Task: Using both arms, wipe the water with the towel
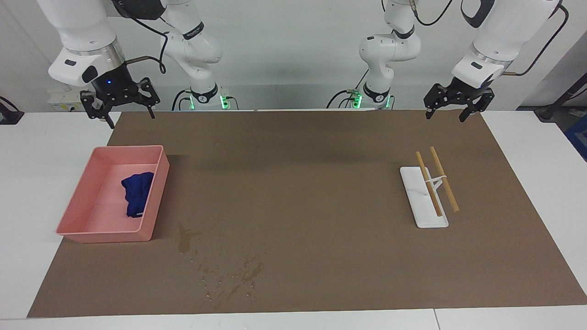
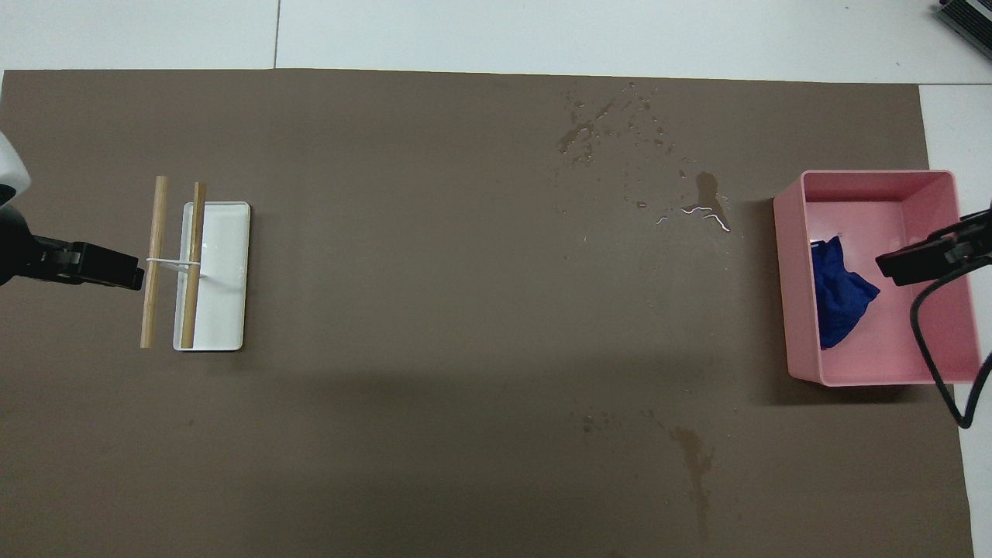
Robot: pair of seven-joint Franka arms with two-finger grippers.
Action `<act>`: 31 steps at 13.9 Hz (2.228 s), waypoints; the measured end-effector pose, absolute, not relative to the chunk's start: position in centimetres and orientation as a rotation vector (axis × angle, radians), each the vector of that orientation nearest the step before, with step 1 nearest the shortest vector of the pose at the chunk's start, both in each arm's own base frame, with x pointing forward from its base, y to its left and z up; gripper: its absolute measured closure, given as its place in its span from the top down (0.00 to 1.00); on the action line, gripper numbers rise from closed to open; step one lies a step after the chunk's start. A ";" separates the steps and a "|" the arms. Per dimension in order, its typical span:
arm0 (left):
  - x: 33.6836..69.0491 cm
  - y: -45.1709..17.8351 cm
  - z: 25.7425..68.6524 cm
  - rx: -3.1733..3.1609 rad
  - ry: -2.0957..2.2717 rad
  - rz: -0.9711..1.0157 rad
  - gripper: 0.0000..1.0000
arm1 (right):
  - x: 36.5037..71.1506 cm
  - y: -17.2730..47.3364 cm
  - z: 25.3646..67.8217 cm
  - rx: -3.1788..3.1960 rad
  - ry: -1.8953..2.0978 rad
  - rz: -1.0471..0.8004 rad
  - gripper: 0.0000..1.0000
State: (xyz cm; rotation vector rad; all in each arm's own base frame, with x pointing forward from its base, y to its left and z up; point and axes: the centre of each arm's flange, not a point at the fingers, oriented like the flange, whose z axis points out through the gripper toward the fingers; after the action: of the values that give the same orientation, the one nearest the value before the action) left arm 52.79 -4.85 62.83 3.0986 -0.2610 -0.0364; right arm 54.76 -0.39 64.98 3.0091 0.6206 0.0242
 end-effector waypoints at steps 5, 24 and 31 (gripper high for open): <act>52.8 -4.8 62.8 3.099 -0.261 -0.036 1.00 | 54.7 -0.3 65.1 3.008 0.621 0.025 1.00; 52.8 -4.8 62.8 3.099 -0.261 -0.037 1.00 | 53.7 6.1 65.6 3.169 0.231 0.027 1.00; 52.8 -4.8 62.8 3.099 -0.261 -0.037 1.00 | 53.2 4.6 63.9 3.157 0.145 0.057 1.00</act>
State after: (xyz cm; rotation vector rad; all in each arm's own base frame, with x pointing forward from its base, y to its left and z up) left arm 52.79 -4.85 62.82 3.0986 -0.2610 -0.0367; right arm 53.22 4.61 63.87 3.1570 0.1447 0.0571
